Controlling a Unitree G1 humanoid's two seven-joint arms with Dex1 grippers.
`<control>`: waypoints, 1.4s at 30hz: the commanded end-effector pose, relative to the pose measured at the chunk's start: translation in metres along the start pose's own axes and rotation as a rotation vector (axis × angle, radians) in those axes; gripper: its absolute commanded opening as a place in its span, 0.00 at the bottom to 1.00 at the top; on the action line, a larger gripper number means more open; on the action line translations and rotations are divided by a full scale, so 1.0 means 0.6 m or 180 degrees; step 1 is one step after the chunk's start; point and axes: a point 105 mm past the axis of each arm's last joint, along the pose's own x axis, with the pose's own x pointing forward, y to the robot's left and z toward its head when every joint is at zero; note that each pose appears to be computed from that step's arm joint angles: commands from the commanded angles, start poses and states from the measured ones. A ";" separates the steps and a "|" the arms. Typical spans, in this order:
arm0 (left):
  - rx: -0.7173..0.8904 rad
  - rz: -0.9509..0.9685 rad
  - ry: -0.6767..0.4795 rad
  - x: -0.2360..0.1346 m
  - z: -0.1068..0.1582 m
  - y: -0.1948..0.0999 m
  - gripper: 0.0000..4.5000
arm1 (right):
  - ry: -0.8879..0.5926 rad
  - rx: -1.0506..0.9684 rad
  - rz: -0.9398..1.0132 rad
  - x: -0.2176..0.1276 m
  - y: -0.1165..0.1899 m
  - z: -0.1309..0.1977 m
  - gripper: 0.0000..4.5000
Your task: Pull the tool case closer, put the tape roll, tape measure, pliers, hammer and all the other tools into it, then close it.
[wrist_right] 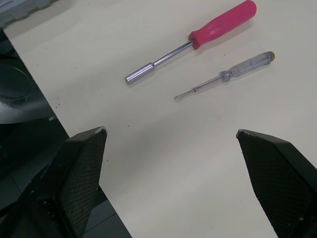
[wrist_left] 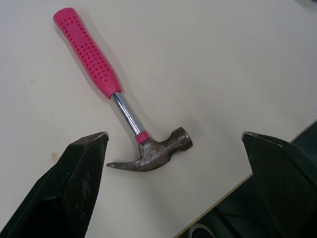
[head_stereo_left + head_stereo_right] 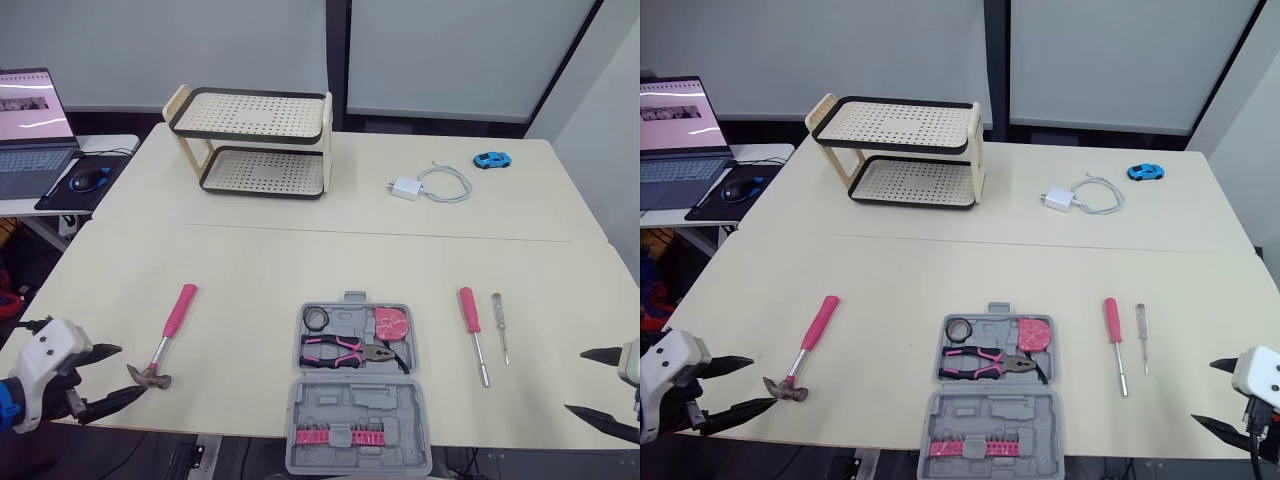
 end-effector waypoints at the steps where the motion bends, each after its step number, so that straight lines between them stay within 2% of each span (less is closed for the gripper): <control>1: 0.0155 -0.0282 -0.0108 0.030 0.030 -0.035 1.00 | -0.0176 -0.0132 0.0125 0.022 0.011 0.035 0.99; 4: 0.0274 -0.0498 -0.0208 0.060 0.050 -0.061 1.00 | -0.0319 -0.0176 0.0207 0.046 0.020 0.055 0.99; 6: 0.0366 -0.0694 -0.0331 0.085 0.069 -0.082 0.91 | -0.0439 -0.0206 0.0290 0.067 0.025 0.070 0.91; 11: 0.0648 -0.0916 -0.0486 0.142 0.084 -0.104 0.59 | -0.0599 -0.0340 0.0499 0.119 0.036 0.094 0.57; 18: 0.0860 -0.1209 -0.0557 0.197 0.078 -0.122 0.10 | -0.0677 -0.0467 0.0680 0.180 0.050 0.101 0.27; 20: 0.0917 -0.1287 -0.0565 0.208 0.073 -0.125 0.00 | -0.0671 -0.0514 0.0761 0.193 0.058 0.099 0.18; 24: 0.1004 -0.1451 -0.0577 0.226 0.061 -0.136 0.00 | -0.0631 -0.0603 0.0887 0.214 0.068 0.092 0.01; 35: 0.1207 -0.1688 -0.0708 0.279 0.068 -0.164 0.00 | -0.0630 -0.0681 0.1067 0.250 0.078 0.096 0.01; 42: 0.1241 -0.1778 -0.0723 0.298 0.072 -0.176 0.00 | -0.0738 -0.0728 0.1160 0.274 0.089 0.123 0.01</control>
